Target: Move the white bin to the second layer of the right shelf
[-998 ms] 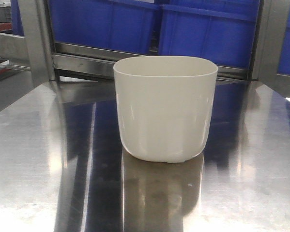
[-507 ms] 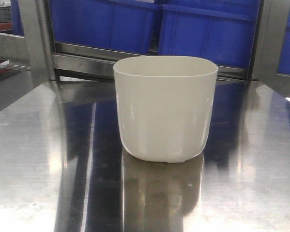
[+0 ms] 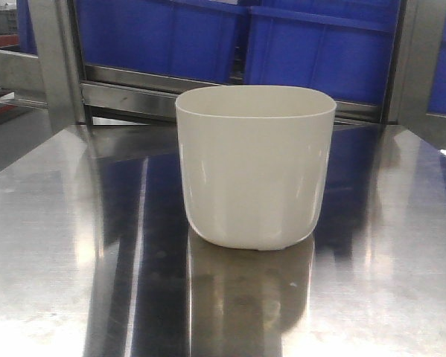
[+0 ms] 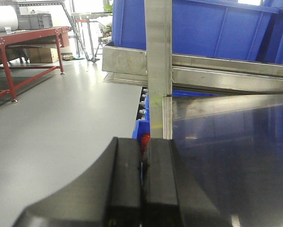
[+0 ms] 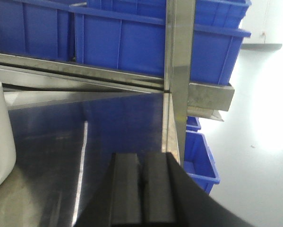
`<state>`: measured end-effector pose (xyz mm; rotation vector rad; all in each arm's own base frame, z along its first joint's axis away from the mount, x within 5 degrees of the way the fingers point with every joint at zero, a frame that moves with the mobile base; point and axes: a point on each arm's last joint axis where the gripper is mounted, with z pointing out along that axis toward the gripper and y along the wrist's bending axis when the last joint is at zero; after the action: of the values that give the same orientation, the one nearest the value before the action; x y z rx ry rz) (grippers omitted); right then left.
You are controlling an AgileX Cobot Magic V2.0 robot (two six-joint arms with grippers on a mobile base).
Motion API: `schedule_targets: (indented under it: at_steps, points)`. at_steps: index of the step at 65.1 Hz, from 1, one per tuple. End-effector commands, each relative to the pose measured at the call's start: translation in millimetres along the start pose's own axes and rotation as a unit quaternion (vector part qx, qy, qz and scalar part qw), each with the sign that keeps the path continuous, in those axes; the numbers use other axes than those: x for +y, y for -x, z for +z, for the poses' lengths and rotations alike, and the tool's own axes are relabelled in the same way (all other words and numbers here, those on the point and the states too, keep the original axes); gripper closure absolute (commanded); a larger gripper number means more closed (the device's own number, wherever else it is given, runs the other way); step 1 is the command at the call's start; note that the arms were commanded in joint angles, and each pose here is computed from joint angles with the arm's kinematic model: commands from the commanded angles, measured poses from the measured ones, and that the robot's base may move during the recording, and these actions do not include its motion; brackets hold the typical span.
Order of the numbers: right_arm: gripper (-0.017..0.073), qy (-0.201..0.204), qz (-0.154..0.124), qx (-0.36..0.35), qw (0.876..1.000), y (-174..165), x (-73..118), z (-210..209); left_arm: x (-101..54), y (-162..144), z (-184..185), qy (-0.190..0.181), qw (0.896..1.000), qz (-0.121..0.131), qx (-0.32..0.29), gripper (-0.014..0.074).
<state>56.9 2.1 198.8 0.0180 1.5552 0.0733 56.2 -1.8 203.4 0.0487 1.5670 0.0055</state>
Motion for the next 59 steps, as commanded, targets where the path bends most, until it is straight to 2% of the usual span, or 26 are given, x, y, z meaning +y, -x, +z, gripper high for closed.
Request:
schedule_targets:
  at_steps: [1, 16, 31, 36, 41, 46, 59]
  points:
    - [0.0503, -0.001, -0.018, -0.073, 0.997, 22, 0.8, -4, 0.4, -4, 0, 0.004, 0.999, -0.004, -0.031, 0.0509]
    - [0.0503, -0.003, -0.025, -0.025, 0.999, 51, 2.5, 3, 0.4, -4, 0, 0.004, 0.999, -0.004, -0.031, 0.0509]
    - [0.0503, -0.005, -0.024, 0.031, 0.999, 78, 3.8, 30, 0.4, -4, 0, 0.004, 0.999, -0.004, -0.031, 0.0509]
    - [0.0503, -0.005, -0.008, 0.065, 0.998, 82, 4.3, 41, 0.4, -4, 0, 0.004, 0.999, -0.004, -0.031, 0.0509]
    - [0.0503, -0.004, 0.018, 0.116, 0.993, 85, 5.5, 53, 0.4, -4, 0, 0.004, 0.999, -0.004, -0.031, 0.0509]
    - [0.0503, -0.004, 0.029, 0.165, 0.986, 89, 6.8, 65, 0.4, -4, 0, 0.004, 0.999, -0.004, -0.031, 0.0509]
    - [0.0501, 0.005, 0.058, 0.289, 0.956, 101, 12.9, 98, 0.4, -4, 0, 0.004, 0.999, -0.004, -0.031, 0.0509]
